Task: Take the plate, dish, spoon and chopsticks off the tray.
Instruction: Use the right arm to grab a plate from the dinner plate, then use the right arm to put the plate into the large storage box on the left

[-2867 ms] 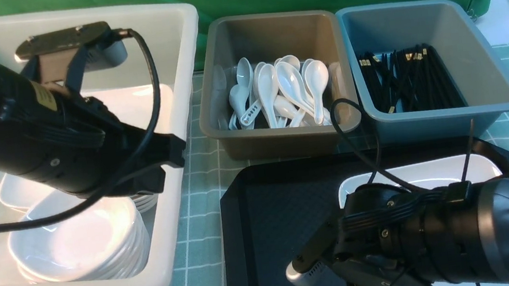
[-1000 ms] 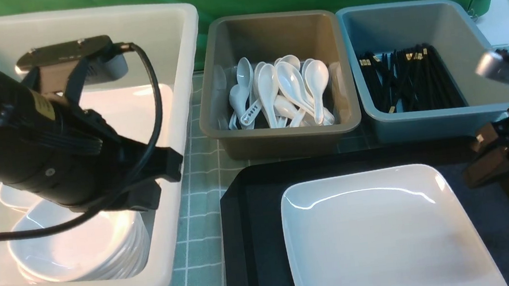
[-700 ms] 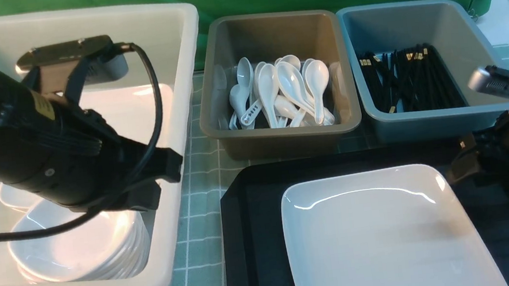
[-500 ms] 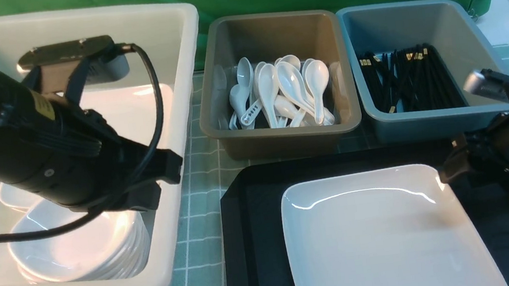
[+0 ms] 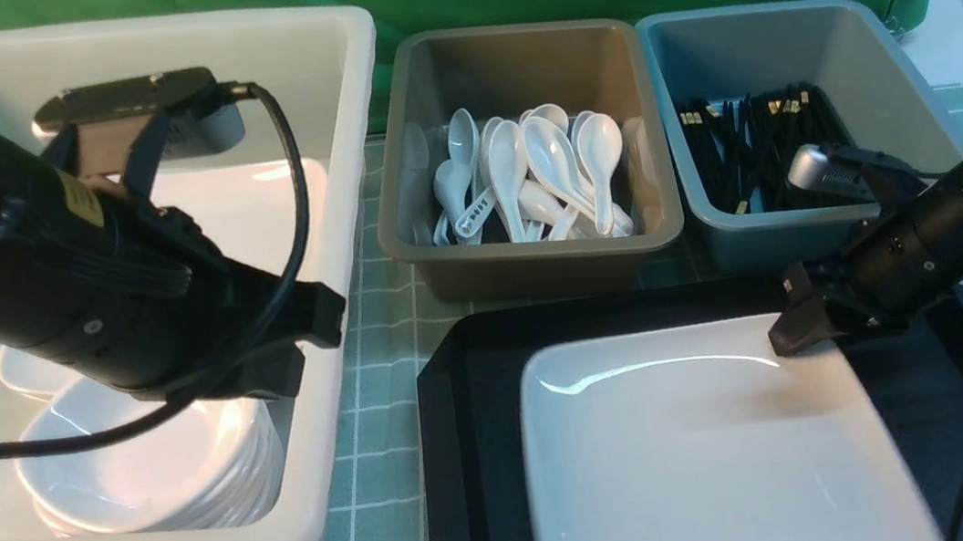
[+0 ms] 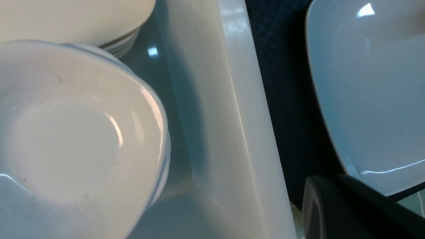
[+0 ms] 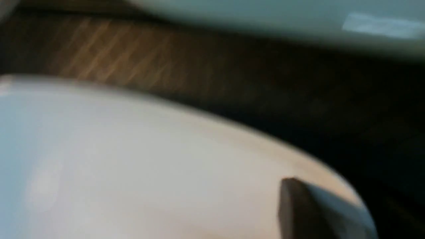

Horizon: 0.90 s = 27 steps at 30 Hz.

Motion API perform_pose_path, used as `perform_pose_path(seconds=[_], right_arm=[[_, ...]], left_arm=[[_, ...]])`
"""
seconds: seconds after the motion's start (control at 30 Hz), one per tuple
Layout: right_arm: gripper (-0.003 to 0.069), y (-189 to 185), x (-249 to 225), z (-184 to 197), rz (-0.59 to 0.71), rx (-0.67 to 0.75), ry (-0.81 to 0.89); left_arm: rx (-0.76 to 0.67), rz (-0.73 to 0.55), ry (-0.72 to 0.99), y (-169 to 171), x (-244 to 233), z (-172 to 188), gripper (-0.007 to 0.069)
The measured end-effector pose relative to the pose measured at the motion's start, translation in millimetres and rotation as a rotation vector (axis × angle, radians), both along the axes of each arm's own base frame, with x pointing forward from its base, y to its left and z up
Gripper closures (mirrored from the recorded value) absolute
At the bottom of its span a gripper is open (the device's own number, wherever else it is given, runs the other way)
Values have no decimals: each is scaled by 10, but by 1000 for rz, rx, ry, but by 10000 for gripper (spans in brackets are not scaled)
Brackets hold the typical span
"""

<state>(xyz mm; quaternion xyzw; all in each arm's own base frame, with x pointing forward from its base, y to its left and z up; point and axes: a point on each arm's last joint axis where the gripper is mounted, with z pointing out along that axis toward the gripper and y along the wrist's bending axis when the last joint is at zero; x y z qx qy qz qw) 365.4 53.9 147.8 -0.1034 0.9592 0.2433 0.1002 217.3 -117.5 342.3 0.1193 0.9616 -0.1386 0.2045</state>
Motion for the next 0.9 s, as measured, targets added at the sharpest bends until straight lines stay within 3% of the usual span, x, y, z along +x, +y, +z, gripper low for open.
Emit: perform_pose_path(seconds=[0.17,0.37,0.67,0.9], right_arm=[[508,45,-38,153,18,34,5],[599,72,-252,778,88,58,-100],[603,58,-556,1429,132,21,-292],[603,62,-676,1898,91,25,-438]], left_arm=[[0,0,0,0,0,0,611],[5,-1,-3,4,2,-1,611],[55,7,-24,46,21,-6,611],[72,154,-16,334,140,-11,611]])
